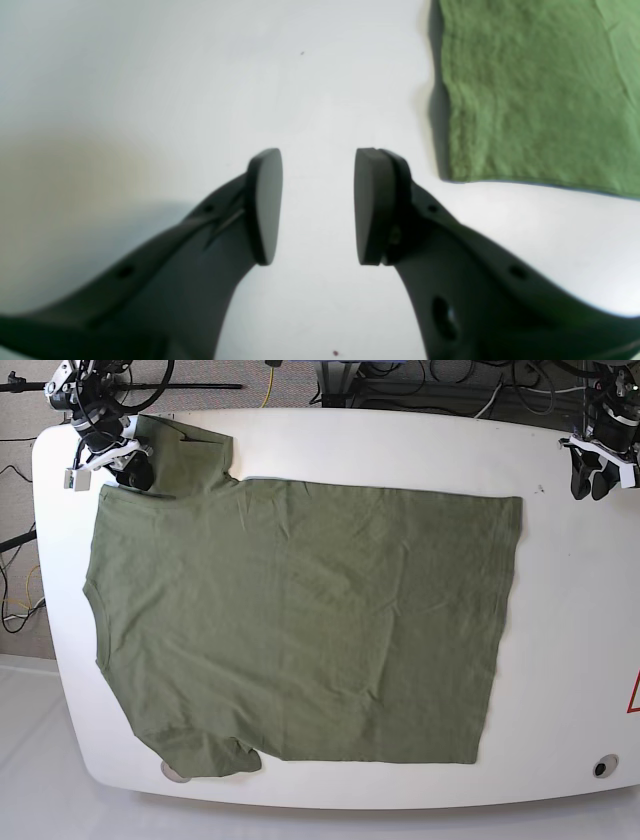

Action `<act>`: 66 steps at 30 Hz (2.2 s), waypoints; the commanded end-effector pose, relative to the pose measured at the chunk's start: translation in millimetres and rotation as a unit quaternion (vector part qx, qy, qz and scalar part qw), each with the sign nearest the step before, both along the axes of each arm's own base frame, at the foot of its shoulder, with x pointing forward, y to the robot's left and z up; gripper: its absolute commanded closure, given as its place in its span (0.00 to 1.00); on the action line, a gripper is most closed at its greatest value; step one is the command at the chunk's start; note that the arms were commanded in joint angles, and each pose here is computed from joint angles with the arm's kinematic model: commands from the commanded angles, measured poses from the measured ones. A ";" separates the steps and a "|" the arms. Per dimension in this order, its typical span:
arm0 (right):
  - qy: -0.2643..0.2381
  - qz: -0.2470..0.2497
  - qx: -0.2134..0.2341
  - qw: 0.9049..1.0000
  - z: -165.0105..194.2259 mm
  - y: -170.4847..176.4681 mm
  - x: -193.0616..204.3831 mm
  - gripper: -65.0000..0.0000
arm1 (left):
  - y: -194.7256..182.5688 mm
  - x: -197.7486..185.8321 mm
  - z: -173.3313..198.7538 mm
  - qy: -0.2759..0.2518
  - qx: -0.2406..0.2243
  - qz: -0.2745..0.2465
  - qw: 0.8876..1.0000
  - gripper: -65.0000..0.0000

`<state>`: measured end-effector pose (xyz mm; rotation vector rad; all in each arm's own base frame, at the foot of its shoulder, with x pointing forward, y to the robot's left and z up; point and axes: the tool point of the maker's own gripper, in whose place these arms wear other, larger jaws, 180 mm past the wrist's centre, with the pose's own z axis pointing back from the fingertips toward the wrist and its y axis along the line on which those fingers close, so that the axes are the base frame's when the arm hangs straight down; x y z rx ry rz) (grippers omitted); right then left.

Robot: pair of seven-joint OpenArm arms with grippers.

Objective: Fold the T-shirt properly

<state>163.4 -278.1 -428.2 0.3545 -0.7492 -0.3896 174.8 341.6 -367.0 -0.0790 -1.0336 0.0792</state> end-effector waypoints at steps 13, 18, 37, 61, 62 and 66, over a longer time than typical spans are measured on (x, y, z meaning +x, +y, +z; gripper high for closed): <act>0.039 0.008 0.010 0.999 -14.1 6.6 -13.4 0.84 | -0.1 -4.0 -4.1 0.023 -0.003 -0.005 1.000 0.51; 0.032 0.007 0.008 0.999 -12.6 5.6 -9.7 0.91 | 4.0 -4.4 -1.1 0.018 0.000 -0.002 1.000 0.45; 0.015 -0.015 -0.005 1.000 -3.8 -9.0 -8.7 0.65 | 2.7 -2.8 4.4 0.000 0.001 -0.002 1.000 0.65; 0.015 -0.008 0.008 1.000 -6.1 16.8 -9.1 0.79 | -8.4 -8.3 -15.9 0.036 -0.032 0.002 0.999 0.47; 0.015 -0.010 0.008 1.000 -6.1 17.0 -9.3 0.78 | -7.9 -7.6 -14.4 0.032 -0.032 0.002 0.999 0.49; 0.015 -0.018 0.009 1.000 -6.3 17.4 -10.3 0.78 | -4.9 -5.6 -9.1 0.019 -0.027 0.004 0.999 0.55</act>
